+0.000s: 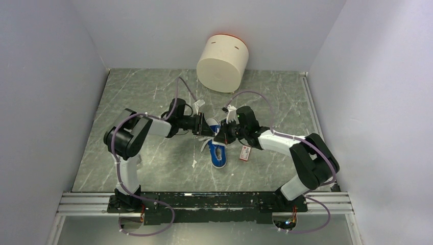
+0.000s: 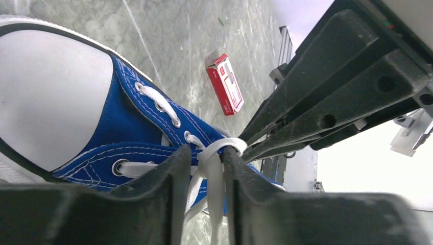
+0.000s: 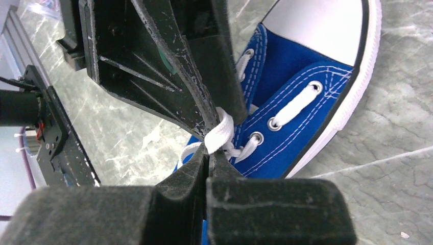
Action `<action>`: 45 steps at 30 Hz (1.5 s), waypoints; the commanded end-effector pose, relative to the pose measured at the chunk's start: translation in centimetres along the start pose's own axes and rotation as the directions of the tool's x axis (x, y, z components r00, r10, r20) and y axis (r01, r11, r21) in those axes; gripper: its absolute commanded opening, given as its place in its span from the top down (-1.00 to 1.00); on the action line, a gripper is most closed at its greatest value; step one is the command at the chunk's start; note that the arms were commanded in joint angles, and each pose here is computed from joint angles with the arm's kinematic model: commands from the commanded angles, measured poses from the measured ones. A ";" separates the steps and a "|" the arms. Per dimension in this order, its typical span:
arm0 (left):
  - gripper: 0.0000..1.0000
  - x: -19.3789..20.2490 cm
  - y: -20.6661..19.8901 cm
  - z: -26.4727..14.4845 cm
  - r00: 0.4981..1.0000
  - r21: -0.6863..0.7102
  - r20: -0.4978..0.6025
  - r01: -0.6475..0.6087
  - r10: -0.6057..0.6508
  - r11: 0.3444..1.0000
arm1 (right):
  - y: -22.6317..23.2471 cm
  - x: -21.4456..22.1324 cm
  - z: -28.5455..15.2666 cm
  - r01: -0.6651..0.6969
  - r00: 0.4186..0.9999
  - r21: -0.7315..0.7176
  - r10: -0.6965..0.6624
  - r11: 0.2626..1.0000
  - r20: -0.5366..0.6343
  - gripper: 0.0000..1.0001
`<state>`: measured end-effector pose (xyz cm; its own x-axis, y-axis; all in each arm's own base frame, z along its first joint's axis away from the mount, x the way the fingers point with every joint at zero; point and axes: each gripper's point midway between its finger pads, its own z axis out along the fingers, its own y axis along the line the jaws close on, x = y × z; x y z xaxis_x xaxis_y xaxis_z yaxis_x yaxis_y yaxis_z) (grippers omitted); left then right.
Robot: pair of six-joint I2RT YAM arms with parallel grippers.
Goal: Tie the shoes
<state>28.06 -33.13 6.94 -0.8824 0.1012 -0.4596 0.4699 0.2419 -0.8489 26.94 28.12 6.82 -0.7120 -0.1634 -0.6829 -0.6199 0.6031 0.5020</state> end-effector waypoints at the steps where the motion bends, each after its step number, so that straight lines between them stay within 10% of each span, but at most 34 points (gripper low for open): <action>1: 0.18 0.1 -1.9 -0.5 0.994 0.049 -0.049 -0.100 0.103 0.994 | -0.1 -1.5 -0.6 0.063 0.996 0.025 -0.064 0.998 0.069 1.00; 6: -0.39 0.7 -1.5 -0.9 0.988 0.058 -0.086 -0.125 0.130 0.990 | 0.2 -1.9 -0.5 0.062 0.995 -0.013 -0.061 0.998 0.076 1.00; 23: -0.30 2.7 -1.6 -0.8 0.986 0.170 -0.121 -0.096 0.117 0.981 | 0.1 -1.9 -0.3 0.045 0.996 -0.032 -0.043 0.998 0.080 1.00; 32: 0.16 2.4 -1.9 -1.0 0.994 0.208 -0.056 -0.076 0.089 0.975 | -0.6 -1.4 0.0 0.026 0.998 -0.012 -0.025 1.000 0.055 1.00; 37: -0.33 2.2 -2.6 -1.0 0.998 0.249 -0.011 -0.064 0.069 0.966 | -1.2 -1.3 -0.1 0.017 0.999 0.002 -0.018 1.000 0.048 1.00; 45: -0.35 2.4 -2.1 -0.4 0.999 0.246 0.009 -0.044 0.043 0.968 | -0.8 -1.8 -0.1 0.036 0.998 -0.048 -0.034 0.998 0.046 1.00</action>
<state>25.71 -32.56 7.52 -0.8803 0.0927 -0.4653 0.4695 0.0300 -0.8824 27.80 27.10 6.66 -0.7127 -0.1424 -0.6869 -0.6165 0.5944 0.5164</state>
